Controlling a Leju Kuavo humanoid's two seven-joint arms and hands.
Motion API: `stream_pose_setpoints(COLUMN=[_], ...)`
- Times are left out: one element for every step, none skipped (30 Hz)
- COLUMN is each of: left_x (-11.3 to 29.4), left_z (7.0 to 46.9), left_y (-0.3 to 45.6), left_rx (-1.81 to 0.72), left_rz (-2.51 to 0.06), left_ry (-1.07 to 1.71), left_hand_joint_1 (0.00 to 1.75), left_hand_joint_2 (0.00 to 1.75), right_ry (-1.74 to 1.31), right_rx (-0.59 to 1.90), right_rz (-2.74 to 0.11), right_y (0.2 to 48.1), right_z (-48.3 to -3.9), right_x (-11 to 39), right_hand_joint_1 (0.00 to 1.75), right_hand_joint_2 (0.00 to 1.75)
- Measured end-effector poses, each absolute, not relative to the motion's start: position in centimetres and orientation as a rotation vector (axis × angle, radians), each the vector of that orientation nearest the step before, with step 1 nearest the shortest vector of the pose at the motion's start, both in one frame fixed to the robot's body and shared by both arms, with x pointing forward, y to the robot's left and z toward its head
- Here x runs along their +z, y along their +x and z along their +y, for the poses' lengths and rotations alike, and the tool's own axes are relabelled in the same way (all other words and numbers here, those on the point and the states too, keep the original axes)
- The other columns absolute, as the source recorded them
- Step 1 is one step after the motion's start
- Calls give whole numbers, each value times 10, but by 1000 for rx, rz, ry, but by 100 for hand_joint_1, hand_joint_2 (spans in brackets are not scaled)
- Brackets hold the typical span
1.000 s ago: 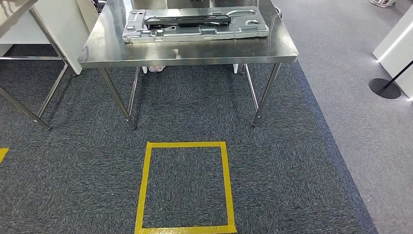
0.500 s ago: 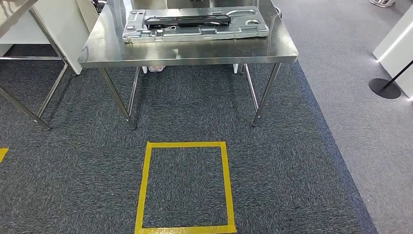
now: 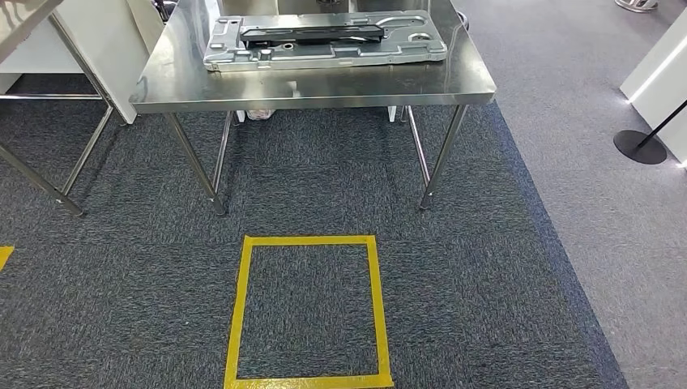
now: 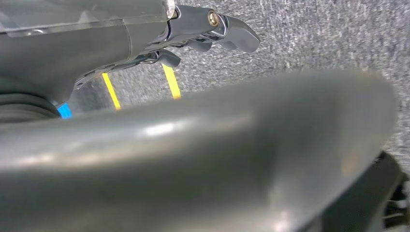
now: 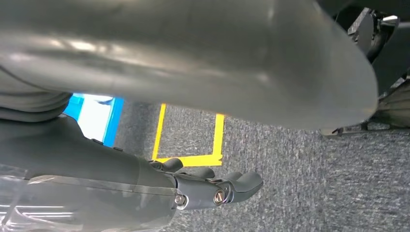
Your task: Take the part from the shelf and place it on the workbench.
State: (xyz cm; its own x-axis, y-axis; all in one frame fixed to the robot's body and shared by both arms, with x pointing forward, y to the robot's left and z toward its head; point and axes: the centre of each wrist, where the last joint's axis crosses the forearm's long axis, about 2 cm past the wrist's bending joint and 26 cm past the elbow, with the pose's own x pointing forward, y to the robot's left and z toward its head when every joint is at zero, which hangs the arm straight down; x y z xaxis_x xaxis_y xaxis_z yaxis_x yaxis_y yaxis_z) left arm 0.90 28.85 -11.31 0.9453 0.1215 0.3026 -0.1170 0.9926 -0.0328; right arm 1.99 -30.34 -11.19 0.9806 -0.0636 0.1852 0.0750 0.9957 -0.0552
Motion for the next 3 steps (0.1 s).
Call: stream_pose_setpoints(left_x=[-113, -113, -113], left_z=[289, 289, 289], left_y=[9, 8, 8], left_rx=[111, 100, 95], left_rz=[-304, -299, -296], left_ry=[-14, -14, -14], left_hand_joint_1=[0, 0, 0], left_hand_joint_2=[0, 0, 0], right_ry=[-59, -55, -53], right_rx=[-66, -64, -62], right_rz=[-189, -194, -196], right_y=[19, 18, 18], right_z=[-303, -302, -302], right_x=[-112, -112, -112], right_hand_joint_1=[0, 0, 0], right_hand_joint_2=[0, 44, 58])
